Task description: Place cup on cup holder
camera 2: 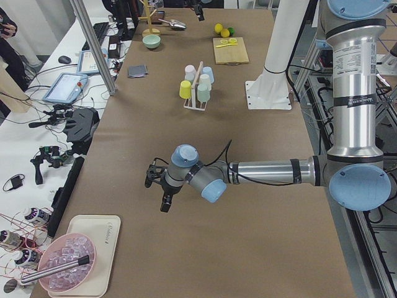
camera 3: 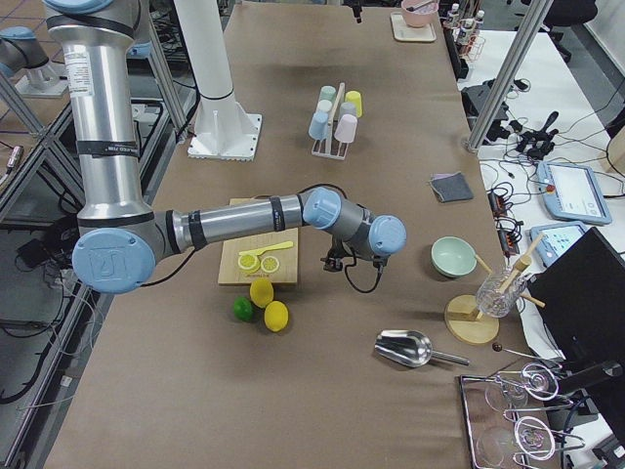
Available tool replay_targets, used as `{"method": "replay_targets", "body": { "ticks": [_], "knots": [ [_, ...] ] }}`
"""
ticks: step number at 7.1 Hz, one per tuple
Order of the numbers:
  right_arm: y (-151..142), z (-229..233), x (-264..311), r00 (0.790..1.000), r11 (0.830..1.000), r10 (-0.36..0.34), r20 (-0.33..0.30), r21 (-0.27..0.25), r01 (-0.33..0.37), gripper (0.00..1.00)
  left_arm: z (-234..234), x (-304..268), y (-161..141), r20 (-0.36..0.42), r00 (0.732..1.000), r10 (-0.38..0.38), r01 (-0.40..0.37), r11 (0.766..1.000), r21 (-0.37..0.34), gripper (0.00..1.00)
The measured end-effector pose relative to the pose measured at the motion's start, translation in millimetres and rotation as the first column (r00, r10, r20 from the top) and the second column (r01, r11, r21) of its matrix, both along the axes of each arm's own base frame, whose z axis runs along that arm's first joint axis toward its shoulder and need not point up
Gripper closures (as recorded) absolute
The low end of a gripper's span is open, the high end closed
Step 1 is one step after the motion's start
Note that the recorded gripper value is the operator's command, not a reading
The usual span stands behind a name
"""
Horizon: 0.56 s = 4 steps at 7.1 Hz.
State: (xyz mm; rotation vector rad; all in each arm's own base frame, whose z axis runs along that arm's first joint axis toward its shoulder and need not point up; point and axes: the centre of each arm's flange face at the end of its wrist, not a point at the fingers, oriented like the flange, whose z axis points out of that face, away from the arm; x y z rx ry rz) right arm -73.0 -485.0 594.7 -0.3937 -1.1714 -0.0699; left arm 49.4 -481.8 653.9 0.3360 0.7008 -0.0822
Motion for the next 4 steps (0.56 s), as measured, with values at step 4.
{"method": "replay_targets", "body": {
  "ticks": [4],
  "knots": [
    [16.8, 33.8, 30.6, 0.988, 0.981, 0.029, -0.149, 0.195, 0.001, 0.06, 11.9, -51.8, 5.7, -0.001, 0.992, 0.124, -0.124, 0.991, -0.048, 0.02]
  ]
}}
